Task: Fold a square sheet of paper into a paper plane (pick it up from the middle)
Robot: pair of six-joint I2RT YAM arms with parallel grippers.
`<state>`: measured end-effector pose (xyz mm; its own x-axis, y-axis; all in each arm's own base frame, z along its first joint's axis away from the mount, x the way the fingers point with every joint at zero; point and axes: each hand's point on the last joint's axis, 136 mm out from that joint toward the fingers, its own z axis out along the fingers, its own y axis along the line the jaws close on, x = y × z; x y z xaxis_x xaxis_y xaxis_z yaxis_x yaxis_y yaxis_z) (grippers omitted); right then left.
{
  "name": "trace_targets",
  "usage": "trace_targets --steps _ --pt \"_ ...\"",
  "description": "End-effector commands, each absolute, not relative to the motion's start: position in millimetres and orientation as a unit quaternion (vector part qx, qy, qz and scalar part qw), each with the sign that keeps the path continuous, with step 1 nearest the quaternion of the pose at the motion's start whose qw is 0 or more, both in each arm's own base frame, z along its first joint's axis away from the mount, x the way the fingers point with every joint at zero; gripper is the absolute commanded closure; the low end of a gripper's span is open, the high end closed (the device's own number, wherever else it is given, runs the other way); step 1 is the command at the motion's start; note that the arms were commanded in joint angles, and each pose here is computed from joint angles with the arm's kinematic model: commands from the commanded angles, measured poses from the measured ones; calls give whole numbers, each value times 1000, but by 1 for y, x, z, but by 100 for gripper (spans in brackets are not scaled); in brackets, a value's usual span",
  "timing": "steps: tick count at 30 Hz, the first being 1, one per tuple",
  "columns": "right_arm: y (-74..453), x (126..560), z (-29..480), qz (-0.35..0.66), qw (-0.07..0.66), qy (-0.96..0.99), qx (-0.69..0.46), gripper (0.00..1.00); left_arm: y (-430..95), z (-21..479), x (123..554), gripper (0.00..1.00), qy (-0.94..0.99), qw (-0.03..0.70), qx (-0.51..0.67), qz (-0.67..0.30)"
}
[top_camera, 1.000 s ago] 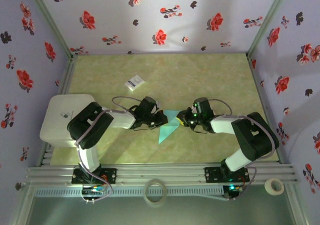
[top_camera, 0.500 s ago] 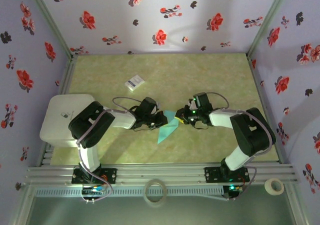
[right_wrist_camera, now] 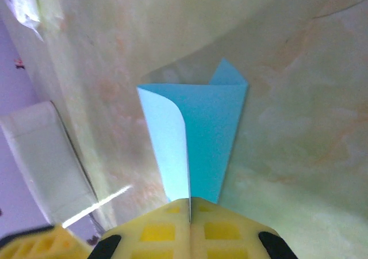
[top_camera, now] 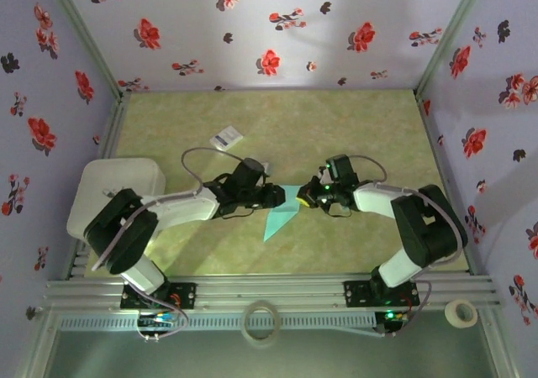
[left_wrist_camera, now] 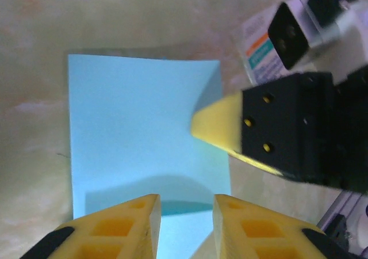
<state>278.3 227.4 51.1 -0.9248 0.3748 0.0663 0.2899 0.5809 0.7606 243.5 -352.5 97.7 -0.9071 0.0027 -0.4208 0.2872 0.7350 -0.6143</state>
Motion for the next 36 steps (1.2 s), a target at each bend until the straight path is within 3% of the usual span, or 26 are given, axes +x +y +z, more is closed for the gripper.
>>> trace_targets --steps 1,10,16,26,36 --pt "221 284 60 424 66 869 244 100 -333 77 226 66 930 225 153 -246" --pt "219 282 64 433 67 858 267 100 -349 64 200 52 920 261 249 -150" --pt "220 283 65 434 66 858 266 100 -349 57 201 50 916 284 278 -55" --pt "220 283 66 434 67 858 266 99 -345 48 200 53 911 299 284 8" --pt "220 283 66 436 68 858 265 99 -345 48 198 66 910 302 285 9"
